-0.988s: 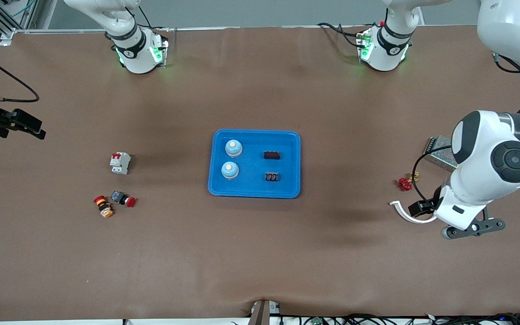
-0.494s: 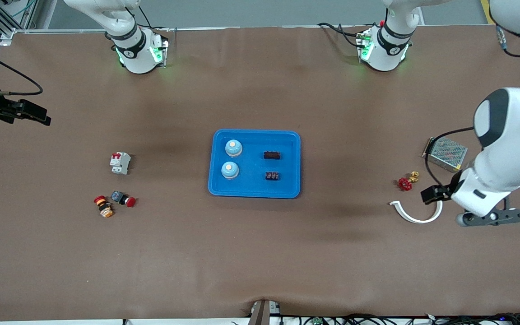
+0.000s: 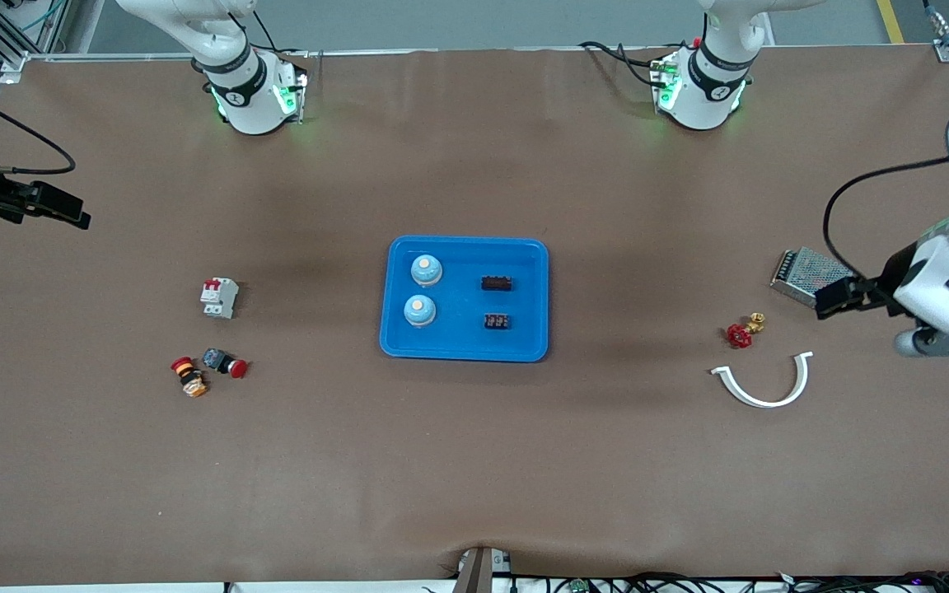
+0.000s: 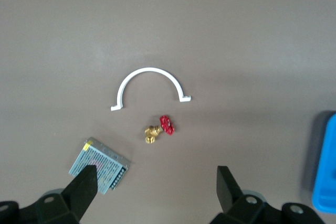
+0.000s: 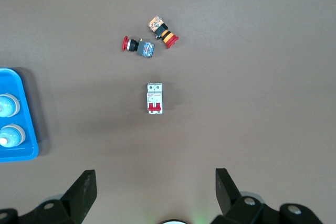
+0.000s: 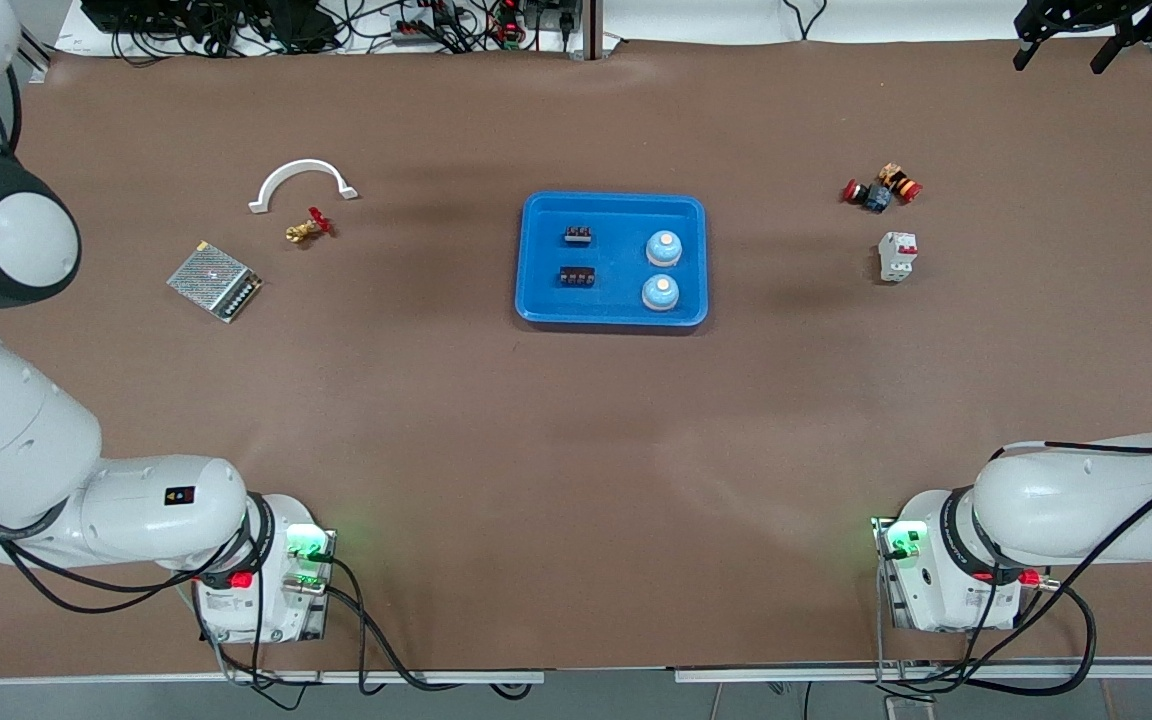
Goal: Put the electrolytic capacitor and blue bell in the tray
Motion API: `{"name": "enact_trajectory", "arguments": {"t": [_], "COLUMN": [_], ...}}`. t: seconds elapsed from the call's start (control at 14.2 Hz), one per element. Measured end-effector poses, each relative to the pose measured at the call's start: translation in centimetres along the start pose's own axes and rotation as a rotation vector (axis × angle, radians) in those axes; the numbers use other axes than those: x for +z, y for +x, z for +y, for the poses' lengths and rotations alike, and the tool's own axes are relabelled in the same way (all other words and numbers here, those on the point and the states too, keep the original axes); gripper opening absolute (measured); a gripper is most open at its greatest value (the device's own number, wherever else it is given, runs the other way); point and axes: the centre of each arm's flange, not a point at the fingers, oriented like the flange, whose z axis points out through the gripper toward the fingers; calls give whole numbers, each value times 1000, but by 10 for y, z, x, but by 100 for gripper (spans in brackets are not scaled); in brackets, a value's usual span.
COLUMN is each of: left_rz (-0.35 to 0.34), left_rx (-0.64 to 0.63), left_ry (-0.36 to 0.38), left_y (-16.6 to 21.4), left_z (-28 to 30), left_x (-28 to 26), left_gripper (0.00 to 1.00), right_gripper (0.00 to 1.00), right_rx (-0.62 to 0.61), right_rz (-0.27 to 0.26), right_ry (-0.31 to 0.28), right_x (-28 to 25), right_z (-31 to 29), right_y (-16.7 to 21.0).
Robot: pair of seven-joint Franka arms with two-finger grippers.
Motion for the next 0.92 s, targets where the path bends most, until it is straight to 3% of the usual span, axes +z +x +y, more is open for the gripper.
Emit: {"name": "enact_trajectory", "arguments": {"t": [0.35, 0.92], "left_rz": [19, 12], "left_rx": [48, 124], "left_ry": [-19, -17], "left_y": [-47, -72], "left_z": [-17, 4], "left_x": [-64, -76], "left_gripper": [100, 100], "right_gripper": [100, 100], "right_rx": [8, 25], "right_rz": [30, 54], "right_ry": [2, 7], "right_x": [-4, -10], "right_z": [1, 10], "right_y": [-3, -7]}}
